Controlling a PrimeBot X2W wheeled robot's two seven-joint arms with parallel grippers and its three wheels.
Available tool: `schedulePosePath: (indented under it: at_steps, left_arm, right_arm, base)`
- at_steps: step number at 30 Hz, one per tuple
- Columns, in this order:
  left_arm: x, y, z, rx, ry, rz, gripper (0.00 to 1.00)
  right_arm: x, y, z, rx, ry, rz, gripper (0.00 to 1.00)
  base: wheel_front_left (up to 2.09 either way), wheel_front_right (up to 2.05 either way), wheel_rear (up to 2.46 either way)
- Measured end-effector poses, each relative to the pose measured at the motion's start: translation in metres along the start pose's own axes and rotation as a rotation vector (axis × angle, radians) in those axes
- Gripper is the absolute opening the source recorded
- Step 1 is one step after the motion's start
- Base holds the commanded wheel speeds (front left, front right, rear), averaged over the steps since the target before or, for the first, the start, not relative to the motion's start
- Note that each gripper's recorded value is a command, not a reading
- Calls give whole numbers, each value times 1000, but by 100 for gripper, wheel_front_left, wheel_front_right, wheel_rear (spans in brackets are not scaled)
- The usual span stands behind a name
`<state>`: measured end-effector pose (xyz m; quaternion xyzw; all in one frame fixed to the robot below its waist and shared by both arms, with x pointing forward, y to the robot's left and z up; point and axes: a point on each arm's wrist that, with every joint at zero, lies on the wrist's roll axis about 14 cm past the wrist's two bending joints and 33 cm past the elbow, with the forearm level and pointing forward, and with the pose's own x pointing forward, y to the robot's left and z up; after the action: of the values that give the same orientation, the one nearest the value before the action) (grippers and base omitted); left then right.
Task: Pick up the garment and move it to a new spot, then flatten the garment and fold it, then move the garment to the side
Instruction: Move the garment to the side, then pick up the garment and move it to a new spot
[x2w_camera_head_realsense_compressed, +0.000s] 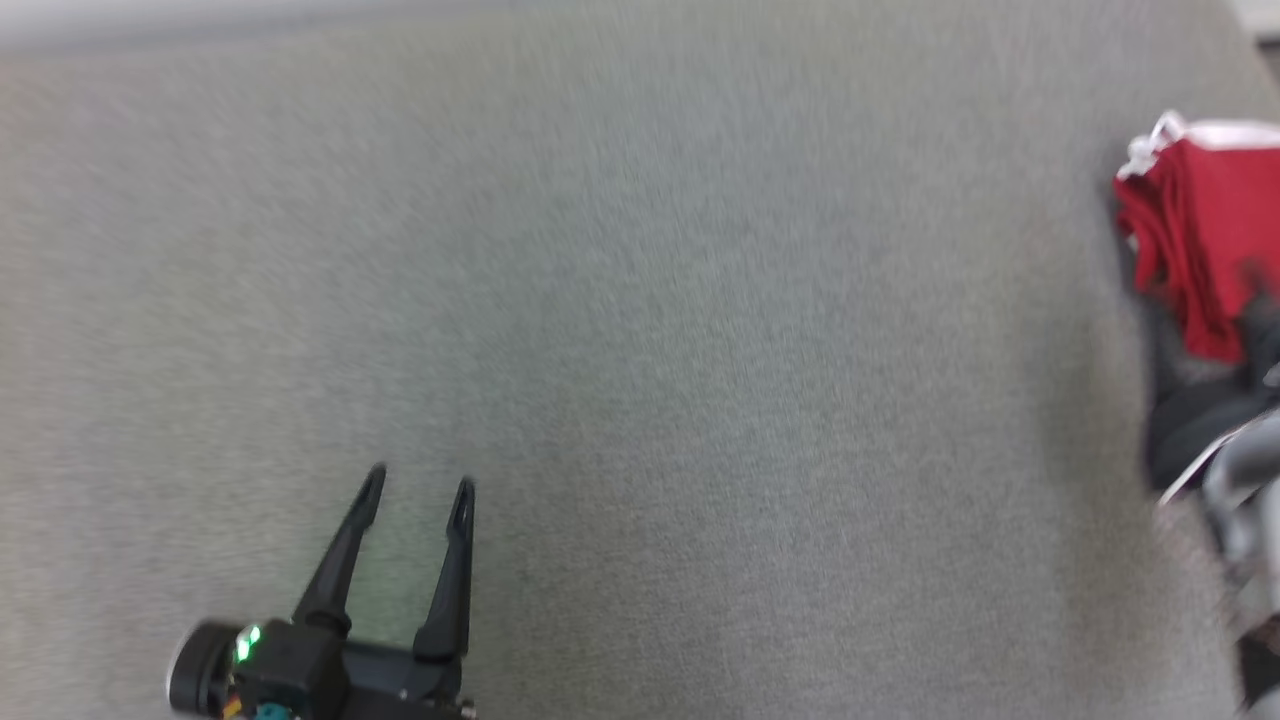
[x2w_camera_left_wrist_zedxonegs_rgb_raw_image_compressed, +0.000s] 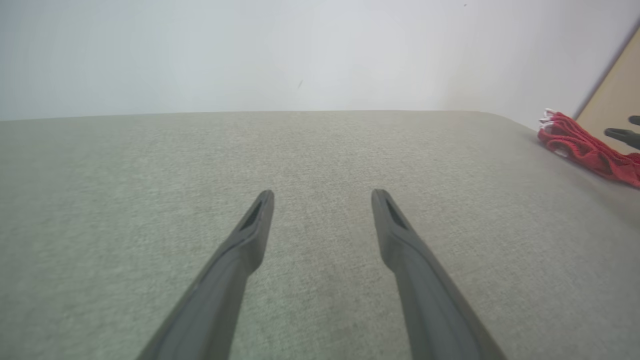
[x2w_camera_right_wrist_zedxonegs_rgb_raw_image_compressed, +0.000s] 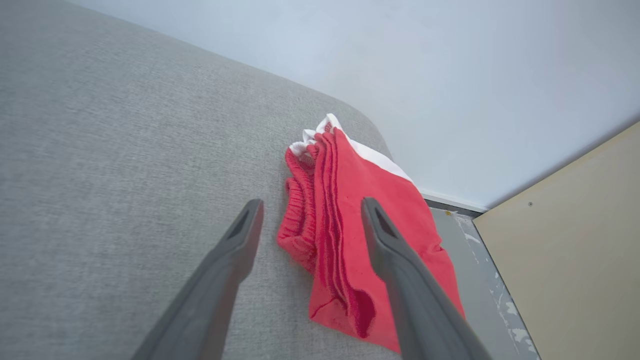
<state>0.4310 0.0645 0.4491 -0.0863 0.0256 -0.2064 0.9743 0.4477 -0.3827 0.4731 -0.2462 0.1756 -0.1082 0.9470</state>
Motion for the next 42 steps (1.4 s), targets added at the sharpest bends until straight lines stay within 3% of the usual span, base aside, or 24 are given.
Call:
schedulePosePath:
  at_steps: [16, 22, 28, 42]
  left_arm:
    - [-84, 47, 46, 39, -88, 296, 100]
    - [-113, 67, 49, 40, -98, 387, 100]
    - [-128, 81, 49, 37, -102, 441, 100]
    - [-116, 64, 38, 40, -67, 369, 100]
  right_arm:
    - [-108, 99, 71, 359, -324, 172, 100]
    - [-129, 120, 71, 428, -360, 205, 100]
    - [-136, 127, 59, 446, -343, 210, 100]
    - [-142, 110, 32, 475, -302, 142, 100]
  base:
    - [0, 0, 0]
    - [0, 0, 0]
    - [0, 0, 0]
    - [0, 0, 0]
